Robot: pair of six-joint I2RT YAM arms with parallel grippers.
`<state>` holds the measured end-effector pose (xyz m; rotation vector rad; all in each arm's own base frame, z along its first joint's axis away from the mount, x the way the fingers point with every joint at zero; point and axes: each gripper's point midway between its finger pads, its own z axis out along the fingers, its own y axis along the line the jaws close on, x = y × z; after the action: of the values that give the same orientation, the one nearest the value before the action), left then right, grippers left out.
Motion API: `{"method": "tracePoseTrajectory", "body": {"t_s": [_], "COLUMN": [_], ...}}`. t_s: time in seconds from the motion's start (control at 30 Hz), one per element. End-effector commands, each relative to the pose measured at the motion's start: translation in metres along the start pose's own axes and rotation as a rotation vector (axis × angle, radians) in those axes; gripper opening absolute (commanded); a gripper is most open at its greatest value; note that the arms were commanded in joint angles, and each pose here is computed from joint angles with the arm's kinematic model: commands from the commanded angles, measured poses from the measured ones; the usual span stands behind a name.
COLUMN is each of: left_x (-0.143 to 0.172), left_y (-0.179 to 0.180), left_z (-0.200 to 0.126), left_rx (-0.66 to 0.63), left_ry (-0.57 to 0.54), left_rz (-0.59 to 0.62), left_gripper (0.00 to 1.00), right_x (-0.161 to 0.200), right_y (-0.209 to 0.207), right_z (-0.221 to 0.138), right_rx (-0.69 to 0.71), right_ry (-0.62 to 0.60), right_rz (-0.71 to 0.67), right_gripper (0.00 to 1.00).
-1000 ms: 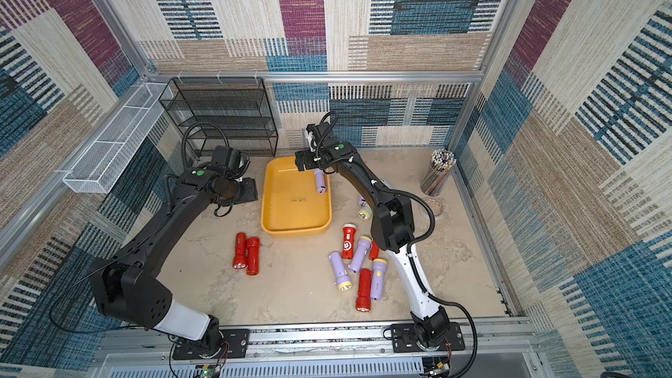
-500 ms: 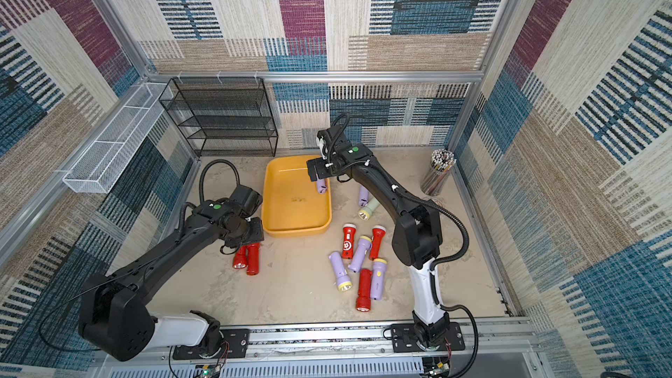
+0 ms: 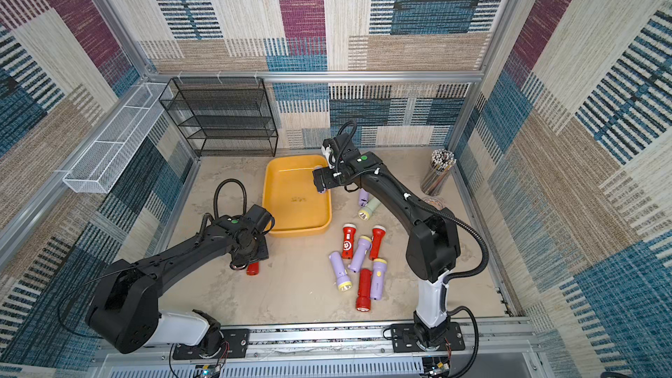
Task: Put the flashlights into the storage boxes
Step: Pick up the flashlight from the center of the board.
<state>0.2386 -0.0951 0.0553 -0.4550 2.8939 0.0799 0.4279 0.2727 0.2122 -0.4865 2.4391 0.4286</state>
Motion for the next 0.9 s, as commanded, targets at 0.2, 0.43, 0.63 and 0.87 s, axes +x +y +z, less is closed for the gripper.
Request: {"method": "tracePoseTrajectory", "body": {"t_s": [0.2,0.43,0.63,0.87], "left_x": [0.008,0.009,0.011,0.011], "left_y": [-0.006,-0.007,-0.010,-0.002], "left_z": [0.027,0.036,0.035,0.010], "left_rx": [-0.005,-0.020,-0.011,-0.003], "left_ry": [0.047,0.063,0.080,0.064], "left_rz": [-0.036,-0.029,-0.007,-0.010], "left_gripper": [0.46,0.43,0.13,0.08], "right_x": [-0.006,-0.006,-0.010,-0.008], "right_y": [-0.008,-0.010,-0.011,-0.014], "right_z": [-0.011,-0.012,-0.012,-0.009], "right_rx": [0.014,0.015,0.015,0.023], "right_ry": [-0.050,-0.052,-0.054,-0.048], "right_rz": [-0.010,-0.008,-0.004,0.002], "right_gripper": [1.00,1.00,1.00,1.00]}}
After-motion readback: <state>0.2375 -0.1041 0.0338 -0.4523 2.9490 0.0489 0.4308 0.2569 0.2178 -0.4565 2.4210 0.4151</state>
